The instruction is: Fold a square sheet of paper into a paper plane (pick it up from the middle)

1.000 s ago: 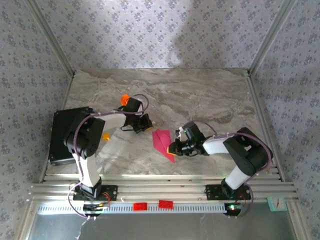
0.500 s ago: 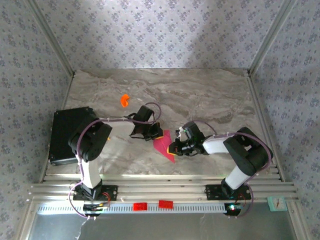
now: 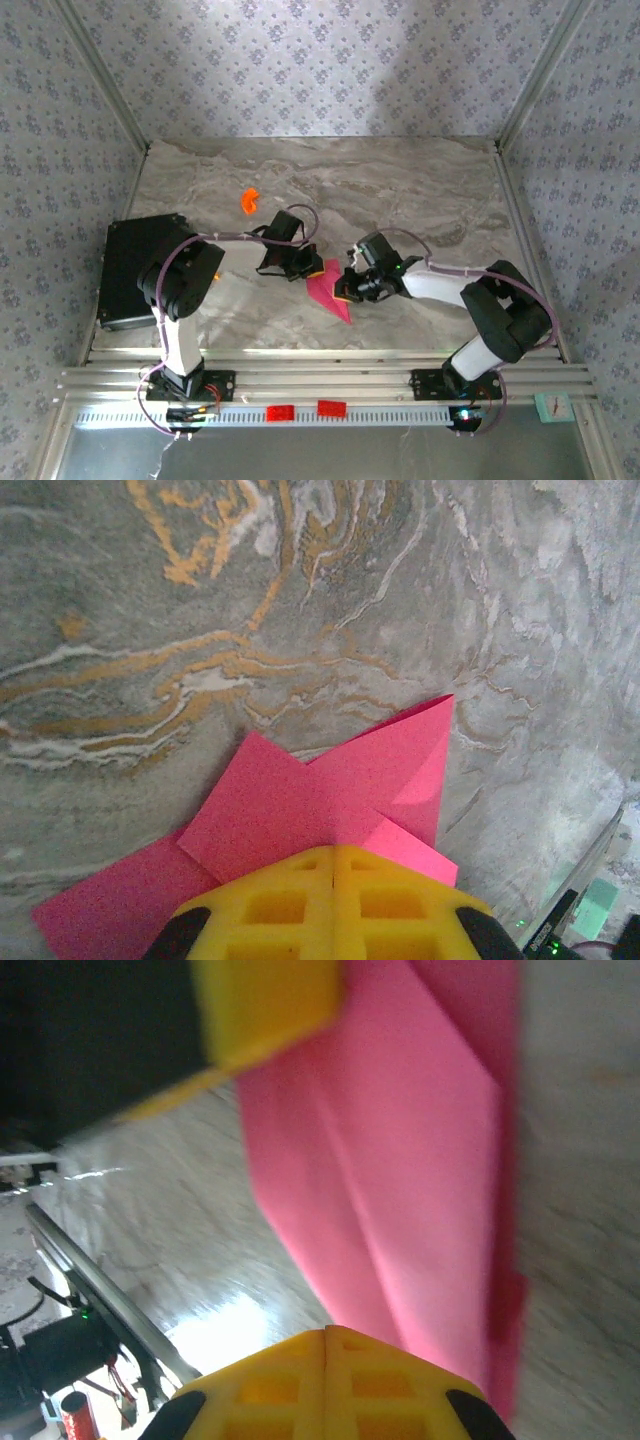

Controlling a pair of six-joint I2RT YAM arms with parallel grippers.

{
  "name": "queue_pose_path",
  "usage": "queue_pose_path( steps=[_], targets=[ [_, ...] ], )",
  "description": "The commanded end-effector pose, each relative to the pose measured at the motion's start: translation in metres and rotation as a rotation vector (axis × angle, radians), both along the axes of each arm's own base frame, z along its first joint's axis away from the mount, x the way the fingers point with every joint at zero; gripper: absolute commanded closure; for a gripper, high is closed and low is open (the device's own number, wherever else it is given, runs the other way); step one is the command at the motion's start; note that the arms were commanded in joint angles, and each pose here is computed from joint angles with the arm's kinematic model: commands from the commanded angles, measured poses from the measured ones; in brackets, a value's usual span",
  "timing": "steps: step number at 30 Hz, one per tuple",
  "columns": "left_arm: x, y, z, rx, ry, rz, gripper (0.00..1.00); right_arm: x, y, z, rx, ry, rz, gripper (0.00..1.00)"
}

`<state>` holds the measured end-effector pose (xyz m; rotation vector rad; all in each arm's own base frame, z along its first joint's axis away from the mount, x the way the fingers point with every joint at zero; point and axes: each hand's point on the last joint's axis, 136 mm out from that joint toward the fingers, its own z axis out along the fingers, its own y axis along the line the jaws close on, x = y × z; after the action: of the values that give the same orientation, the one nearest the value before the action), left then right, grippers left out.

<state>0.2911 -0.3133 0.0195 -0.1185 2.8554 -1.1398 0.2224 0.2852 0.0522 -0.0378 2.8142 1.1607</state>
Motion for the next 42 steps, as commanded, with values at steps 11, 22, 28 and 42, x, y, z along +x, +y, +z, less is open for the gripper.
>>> queue_pose_path(
  steps=[11, 22, 28, 42],
  targets=[
    [-0.011, 0.02, -0.034, 0.113, 0.053, 0.013, 0.96, -0.007, -0.002, -0.051, -0.121, 0.084, 0.012, 0.95],
    [-0.014, 0.023, -0.038, 0.122, 0.061, 0.012, 0.96, -0.052, -0.032, -0.037, -0.087, 0.092, 0.014, 0.93],
    [-0.014, 0.022, -0.037, 0.119, 0.061, 0.013, 0.96, -0.038, -0.018, 0.003, -0.021, 0.009, 0.045, 0.9],
    [-0.014, 0.019, -0.038, 0.116, 0.061, 0.003, 0.96, -0.076, -0.045, -0.049, -0.088, 0.152, 0.043, 0.88]
  ],
)
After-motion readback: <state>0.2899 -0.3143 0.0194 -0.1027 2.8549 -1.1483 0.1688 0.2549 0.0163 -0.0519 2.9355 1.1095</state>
